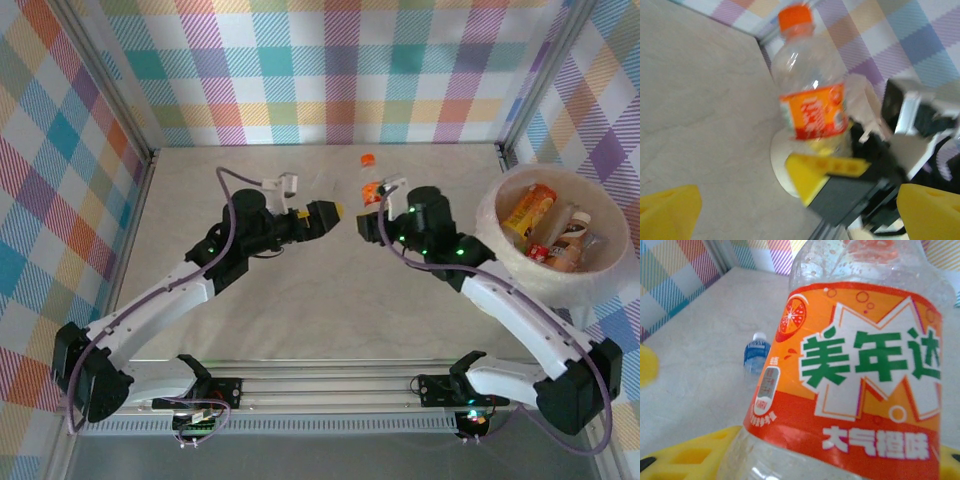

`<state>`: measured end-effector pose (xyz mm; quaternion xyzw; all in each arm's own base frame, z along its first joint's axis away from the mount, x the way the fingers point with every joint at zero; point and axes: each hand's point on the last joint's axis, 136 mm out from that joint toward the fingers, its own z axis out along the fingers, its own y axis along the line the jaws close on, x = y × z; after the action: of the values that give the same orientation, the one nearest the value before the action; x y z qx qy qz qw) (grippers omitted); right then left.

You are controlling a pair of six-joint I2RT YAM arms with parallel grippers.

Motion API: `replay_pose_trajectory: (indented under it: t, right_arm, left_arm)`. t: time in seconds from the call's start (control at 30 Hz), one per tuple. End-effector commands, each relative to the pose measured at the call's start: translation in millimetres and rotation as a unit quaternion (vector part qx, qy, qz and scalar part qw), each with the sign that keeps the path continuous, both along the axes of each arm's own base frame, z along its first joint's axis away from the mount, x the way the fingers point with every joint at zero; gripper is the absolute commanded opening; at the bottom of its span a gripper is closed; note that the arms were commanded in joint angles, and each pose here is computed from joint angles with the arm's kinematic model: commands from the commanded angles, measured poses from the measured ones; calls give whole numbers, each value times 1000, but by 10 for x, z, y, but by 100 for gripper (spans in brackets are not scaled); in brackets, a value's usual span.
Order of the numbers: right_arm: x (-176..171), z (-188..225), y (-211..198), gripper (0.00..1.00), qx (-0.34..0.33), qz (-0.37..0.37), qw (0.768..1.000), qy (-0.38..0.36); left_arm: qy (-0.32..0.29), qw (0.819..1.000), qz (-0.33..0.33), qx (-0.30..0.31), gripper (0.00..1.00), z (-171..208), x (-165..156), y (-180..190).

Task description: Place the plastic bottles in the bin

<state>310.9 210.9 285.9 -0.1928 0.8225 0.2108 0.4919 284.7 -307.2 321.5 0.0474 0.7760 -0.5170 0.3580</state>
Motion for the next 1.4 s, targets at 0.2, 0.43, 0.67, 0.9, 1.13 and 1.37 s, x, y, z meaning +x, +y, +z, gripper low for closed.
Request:
replay_pose_trajectory:
  t: [0.2,0.43,0.67,0.9,1.13,1.37]
  right_arm:
    - [-250,681,-699,52,22,-35,999,-6]
    - [-335,775,-1263,50,1,-101,994,32]
    - [-403,754,-1825,51,-17,-195,978,71]
    - [-372,697,-2288,53,-39,-257,960,101]
    - [-284,638,-2545,54,-22,-291,945,145]
    - [-287,415,-2687,70,-12,-317,926,206]
  left_arm:
    - [-119,985,-121,43,100,352,-443,-563]
    - [-161,971,-160,76,100,377,-661,-761]
    - [-173,968,-154,98,100,332,-674,-769]
    - [-175,970,-126,114,100,271,-576,-728]
    - [-168,971,-109,130,100,201,-507,-698]
    - [-157,973,-93,139,100,130,-444,-686]
